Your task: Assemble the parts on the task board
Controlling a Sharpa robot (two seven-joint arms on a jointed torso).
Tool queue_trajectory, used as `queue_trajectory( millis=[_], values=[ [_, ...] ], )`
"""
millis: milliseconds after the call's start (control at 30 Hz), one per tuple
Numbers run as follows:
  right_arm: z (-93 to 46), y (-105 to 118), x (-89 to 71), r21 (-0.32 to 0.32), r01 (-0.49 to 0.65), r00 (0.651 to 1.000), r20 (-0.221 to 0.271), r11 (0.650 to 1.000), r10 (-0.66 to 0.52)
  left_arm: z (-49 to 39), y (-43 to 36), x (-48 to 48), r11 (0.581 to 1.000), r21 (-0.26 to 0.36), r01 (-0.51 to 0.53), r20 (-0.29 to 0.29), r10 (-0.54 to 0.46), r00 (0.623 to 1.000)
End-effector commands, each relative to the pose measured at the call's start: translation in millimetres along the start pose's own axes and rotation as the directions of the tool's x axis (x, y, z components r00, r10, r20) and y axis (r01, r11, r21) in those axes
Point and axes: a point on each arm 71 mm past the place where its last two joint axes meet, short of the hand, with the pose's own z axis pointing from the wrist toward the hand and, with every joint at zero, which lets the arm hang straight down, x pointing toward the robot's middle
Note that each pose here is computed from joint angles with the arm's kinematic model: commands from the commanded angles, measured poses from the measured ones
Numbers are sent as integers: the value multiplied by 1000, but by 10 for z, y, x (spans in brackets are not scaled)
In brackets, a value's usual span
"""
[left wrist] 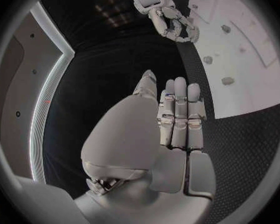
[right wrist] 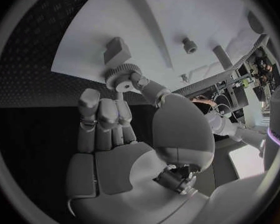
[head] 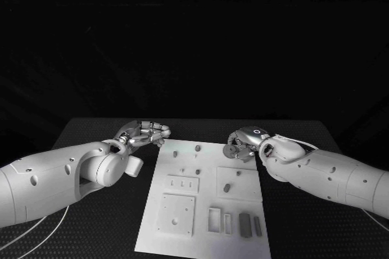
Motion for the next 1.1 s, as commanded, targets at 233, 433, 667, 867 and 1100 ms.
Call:
queue_trajectory(
  millis=[233,433,667,867,1100],
  values=[
    [-19,174,-174,-28,64,995,85,998,-61,-4,-16,16,1000,10,1,-14,-1,1000],
    [-3,412,-313,-71,95,987,139,993,-85,-7,-18,12,1000,10,1,-12,-1,1000],
    [61,777,-354,-130,143,974,193,981,-117,-6,-18,12,1000,10,1,-12,-1,1000],
    [152,999,-305,-167,149,974,195,975,-115,-2,-19,20,1000,10,1,-13,-1,1000],
    [217,1158,-171,-181,158,976,180,971,-125,7,-19,24,1000,11,1,-13,-1,1000]
  ],
)
